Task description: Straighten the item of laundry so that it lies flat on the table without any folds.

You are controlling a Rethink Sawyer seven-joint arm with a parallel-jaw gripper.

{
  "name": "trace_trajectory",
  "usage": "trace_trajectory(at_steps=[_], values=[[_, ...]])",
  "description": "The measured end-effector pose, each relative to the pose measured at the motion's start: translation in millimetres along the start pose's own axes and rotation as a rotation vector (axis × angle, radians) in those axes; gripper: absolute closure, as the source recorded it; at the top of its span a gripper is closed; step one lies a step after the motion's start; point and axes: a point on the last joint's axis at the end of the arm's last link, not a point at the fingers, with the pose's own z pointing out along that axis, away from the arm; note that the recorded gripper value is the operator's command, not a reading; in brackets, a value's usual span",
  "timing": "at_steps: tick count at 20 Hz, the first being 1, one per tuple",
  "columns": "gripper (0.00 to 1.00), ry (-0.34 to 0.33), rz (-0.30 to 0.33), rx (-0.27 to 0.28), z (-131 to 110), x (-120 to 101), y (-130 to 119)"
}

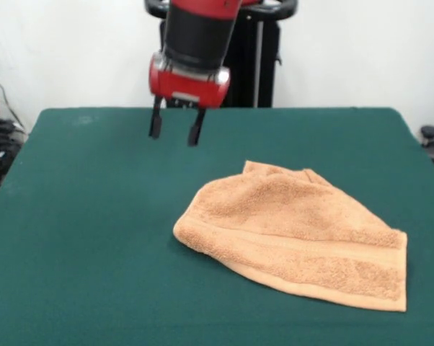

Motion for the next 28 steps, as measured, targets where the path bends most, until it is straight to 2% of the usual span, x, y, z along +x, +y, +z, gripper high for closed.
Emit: trace_trajectory(at_steps=[6, 7, 11, 14, 22, 28], values=[[0.0, -0.015, -0.01, -0.032, -50.5, -18.8, 13.3], [0.0, -0.029, -0.012, -0.041, -63.2, -23.8, 17.9], [0.0, -0.072, -0.026, -0.062, -87.0, -32.7, 34.0], [0.0, -0.086, -0.049, -0.066, -97.2, -32.1, 49.5], [0.0, -0.157, -0.181, -0.087, -110.5, -14.3, 131.7], [0.0, -0.212, -0.241, -0.096, -115.8, -3.5, 169.1]])
